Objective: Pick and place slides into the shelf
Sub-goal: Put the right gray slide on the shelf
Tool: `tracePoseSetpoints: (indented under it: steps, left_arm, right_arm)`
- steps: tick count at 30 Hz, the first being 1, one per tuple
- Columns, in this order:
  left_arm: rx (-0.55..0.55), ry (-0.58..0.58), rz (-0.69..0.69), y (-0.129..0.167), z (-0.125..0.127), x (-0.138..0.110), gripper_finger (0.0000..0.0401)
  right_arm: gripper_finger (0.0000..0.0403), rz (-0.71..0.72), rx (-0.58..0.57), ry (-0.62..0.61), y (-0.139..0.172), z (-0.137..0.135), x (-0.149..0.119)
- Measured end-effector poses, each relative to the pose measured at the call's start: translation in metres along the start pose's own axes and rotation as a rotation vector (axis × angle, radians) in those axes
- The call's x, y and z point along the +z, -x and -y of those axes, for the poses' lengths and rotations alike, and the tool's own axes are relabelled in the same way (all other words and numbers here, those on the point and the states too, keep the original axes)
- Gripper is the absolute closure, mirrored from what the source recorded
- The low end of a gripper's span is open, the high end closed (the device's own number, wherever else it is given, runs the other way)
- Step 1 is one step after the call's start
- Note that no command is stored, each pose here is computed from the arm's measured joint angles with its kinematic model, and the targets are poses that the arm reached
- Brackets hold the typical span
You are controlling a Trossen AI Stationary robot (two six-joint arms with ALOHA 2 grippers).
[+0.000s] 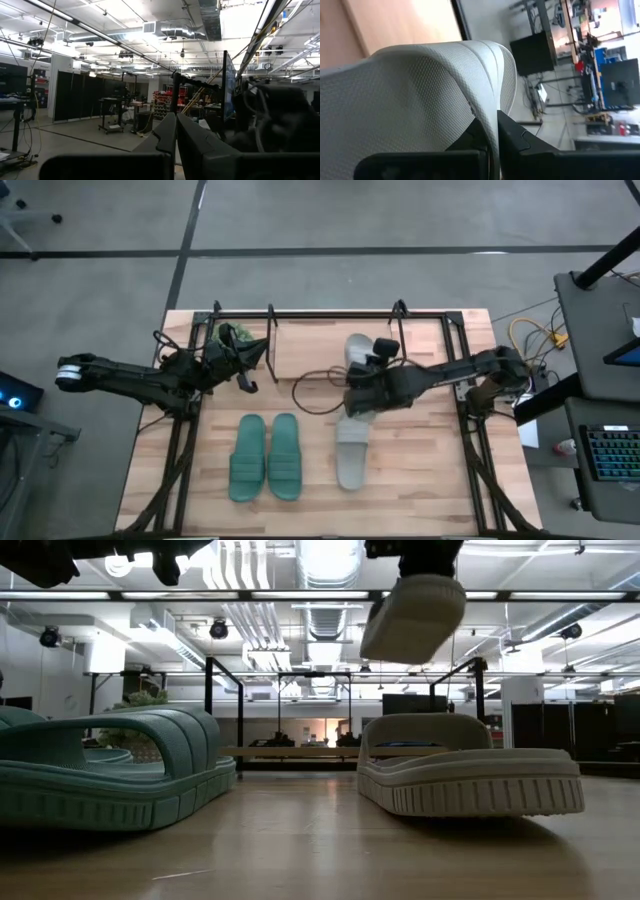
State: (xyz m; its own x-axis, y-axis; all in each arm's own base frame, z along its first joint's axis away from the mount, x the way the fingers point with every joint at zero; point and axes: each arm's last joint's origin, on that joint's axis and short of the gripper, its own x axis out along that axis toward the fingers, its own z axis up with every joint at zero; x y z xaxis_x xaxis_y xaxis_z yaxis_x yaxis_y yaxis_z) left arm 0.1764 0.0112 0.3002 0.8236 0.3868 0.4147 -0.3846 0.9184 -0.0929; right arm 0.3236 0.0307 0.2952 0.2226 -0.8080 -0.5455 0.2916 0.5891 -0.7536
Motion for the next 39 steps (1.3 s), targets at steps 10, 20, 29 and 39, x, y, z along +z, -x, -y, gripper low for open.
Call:
tracePoseSetpoints:
  steps: [10, 20, 29, 39]
  left_arm:
    - [0.0, 0.0, -0.001, 0.0, 0.0, 0.0, 0.0401]
    - [0.0, 0.0, -0.002, 0.0, 0.0, -0.001, 0.0401]
    - [0.0, -0.002, -0.006, 0.001, 0.0, -0.002, 0.0401]
    - [0.0, -0.004, -0.009, 0.001, 0.0, -0.003, 0.0401]
  right_arm:
    - [0.0394, 0.062, 0.115, -0.013, -0.027, 0.055, 0.004]
    - [0.0394, -0.022, 0.05, 0.058, -0.085, 0.069, -0.008]
    - [0.0394, -0.062, 0.071, 0.097, -0.126, 0.062, -0.025]
    - [0.0394, -0.063, 0.052, 0.114, -0.144, 0.061, -0.037]
